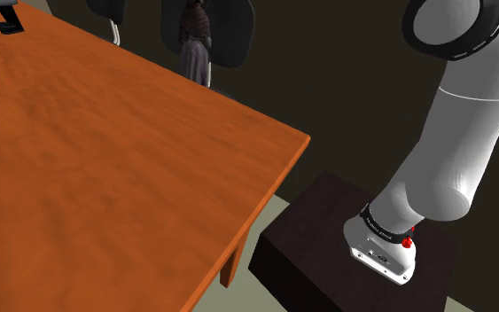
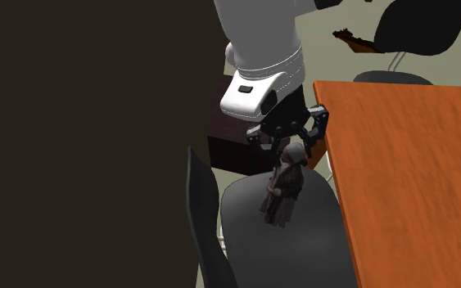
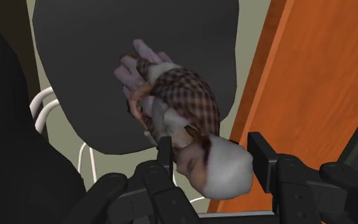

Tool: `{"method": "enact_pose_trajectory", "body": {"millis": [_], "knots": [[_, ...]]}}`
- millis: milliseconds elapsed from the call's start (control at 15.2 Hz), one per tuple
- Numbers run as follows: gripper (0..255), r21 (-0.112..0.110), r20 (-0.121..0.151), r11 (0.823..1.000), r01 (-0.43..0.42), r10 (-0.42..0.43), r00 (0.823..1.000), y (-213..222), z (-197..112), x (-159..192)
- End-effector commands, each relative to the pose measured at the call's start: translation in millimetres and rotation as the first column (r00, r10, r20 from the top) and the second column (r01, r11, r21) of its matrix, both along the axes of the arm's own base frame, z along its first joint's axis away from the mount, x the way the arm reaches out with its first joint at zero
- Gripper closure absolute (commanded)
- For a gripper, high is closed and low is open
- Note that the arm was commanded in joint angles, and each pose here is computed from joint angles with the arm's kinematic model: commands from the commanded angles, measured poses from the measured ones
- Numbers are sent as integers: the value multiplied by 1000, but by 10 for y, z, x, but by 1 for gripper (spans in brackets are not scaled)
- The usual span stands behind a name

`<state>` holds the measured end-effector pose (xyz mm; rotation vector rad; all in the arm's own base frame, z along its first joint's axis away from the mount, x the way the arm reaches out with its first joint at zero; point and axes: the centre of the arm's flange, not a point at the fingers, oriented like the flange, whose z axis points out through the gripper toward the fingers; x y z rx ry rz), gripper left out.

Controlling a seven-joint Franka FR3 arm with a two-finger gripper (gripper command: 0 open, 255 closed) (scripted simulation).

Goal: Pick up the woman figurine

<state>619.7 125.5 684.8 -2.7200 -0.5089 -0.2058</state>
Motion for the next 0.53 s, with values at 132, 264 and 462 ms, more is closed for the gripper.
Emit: {"method": "enact_pose_trajectory", "body": {"millis": [132,264,462], "knots": [[255,0,2,1000,0,0,1000,1,214,-3],[255,0,2,1000,0,0,1000,1,319,-3],[255,0,2,1000,0,0,1000,1,380,-2]]}}
